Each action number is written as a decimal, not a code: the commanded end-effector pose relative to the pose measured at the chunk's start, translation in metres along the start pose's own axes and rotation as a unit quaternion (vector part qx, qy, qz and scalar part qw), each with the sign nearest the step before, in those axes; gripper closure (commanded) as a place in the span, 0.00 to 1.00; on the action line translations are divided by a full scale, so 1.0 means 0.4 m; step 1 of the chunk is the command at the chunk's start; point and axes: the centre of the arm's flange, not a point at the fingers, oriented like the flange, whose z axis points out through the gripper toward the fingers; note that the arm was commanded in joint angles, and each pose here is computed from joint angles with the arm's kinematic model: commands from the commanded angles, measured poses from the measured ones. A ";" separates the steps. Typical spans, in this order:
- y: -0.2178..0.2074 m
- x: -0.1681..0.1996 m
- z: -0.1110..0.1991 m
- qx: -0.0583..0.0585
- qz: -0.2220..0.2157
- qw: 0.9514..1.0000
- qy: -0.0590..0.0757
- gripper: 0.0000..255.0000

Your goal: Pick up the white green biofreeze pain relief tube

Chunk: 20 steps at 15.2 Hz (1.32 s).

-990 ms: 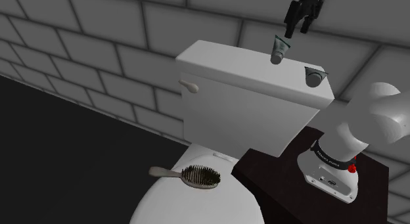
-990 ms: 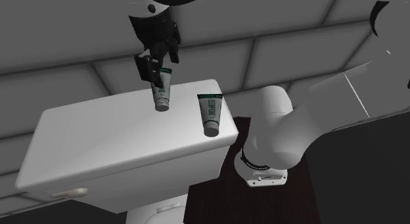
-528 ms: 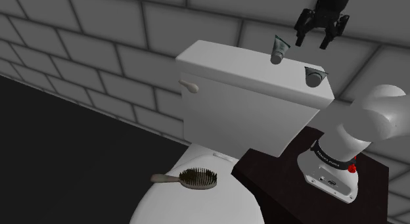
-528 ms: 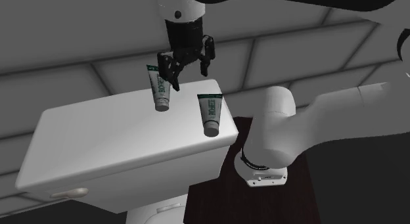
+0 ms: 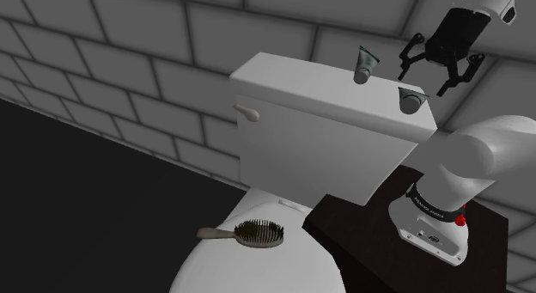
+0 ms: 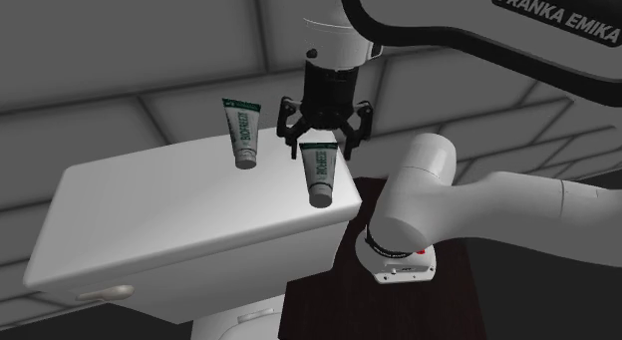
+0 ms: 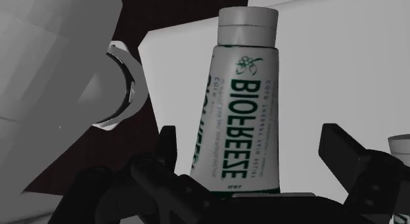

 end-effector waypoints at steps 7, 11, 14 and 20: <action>0.008 0.015 0.069 0.002 0.008 1.000 -0.001 1.00; 0.007 0.016 0.069 0.002 0.008 1.000 -0.001 1.00; 0.007 0.016 0.069 0.002 0.008 1.000 -0.001 1.00; 0.003 0.002 0.019 0.002 0.008 1.000 -0.001 1.00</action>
